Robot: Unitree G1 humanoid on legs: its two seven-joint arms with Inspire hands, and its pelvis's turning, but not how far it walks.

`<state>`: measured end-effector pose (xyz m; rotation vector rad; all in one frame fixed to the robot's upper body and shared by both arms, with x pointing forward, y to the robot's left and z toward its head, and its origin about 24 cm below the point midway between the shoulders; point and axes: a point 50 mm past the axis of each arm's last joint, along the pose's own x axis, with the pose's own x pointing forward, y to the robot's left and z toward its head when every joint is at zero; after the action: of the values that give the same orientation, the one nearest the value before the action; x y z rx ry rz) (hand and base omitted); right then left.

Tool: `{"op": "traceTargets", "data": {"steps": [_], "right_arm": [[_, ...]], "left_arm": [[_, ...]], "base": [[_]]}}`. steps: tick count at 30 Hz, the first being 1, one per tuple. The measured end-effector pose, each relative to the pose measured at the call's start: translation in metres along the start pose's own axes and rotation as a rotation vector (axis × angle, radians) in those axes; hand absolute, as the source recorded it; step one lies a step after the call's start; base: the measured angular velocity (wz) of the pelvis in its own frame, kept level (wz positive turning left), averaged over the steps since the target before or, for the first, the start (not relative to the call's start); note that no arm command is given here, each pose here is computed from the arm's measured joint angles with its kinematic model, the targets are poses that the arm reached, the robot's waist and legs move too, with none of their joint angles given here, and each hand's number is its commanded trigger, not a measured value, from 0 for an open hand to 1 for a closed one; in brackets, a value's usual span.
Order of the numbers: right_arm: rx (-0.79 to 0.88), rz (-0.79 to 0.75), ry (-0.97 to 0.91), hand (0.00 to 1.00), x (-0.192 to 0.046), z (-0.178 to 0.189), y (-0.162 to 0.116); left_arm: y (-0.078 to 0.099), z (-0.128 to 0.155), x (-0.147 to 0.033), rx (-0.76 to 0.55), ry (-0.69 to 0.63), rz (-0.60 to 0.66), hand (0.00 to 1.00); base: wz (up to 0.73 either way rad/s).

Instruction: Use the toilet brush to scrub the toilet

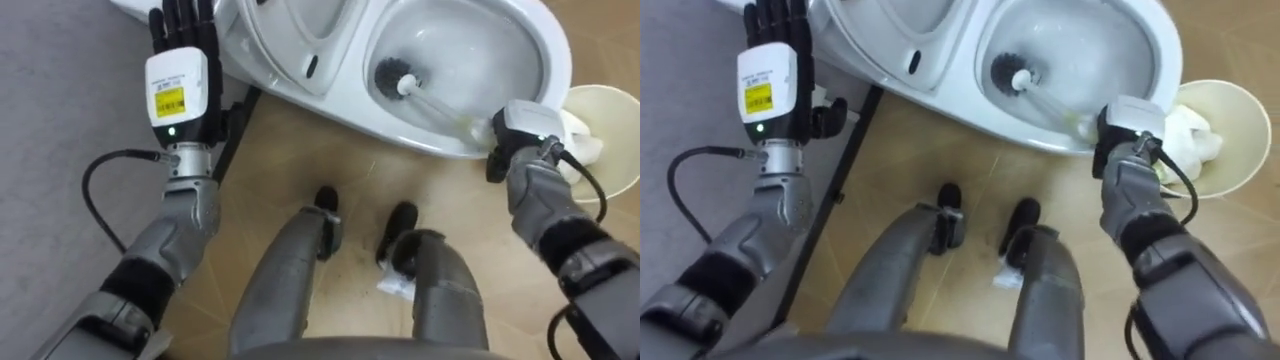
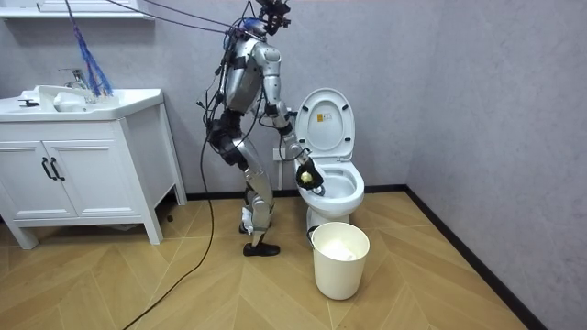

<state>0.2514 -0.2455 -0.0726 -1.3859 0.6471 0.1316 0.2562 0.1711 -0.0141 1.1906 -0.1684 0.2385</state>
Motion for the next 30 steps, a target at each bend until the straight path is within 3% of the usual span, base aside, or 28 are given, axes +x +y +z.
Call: {"op": "traceTargets", "data": {"steps": [5, 14, 17, 25, 30], "right_arm": [[0.073, 0.155, 0.042, 1.0, -0.028, -0.028, 0.055], [0.154, 0.308, 0.093, 1.0, -0.06, -0.049, 0.1], [0.161, 0.355, 0.099, 1.0, -0.078, -0.052, 0.118], [0.228, 0.409, 0.152, 1.0, -0.101, -0.066, 0.135], [0.302, 0.397, 0.149, 1.0, -0.106, -0.064, 0.136]], "left_arm": [[-0.01, -0.013, -0.019, 0.019, 0.052, -0.109, 0.0], [-0.019, -0.031, -0.054, 0.002, 0.139, -0.275, 0.0], [-0.017, -0.04, -0.074, 0.016, 0.173, -0.336, 0.0], [-0.013, -0.051, -0.101, -0.007, 0.252, -0.387, 0.0], [-0.003, -0.056, -0.106, -0.049, 0.291, -0.344, 0.0]], "base": [[0.08], [0.0], [0.0], [-0.02], [-0.02]]}}
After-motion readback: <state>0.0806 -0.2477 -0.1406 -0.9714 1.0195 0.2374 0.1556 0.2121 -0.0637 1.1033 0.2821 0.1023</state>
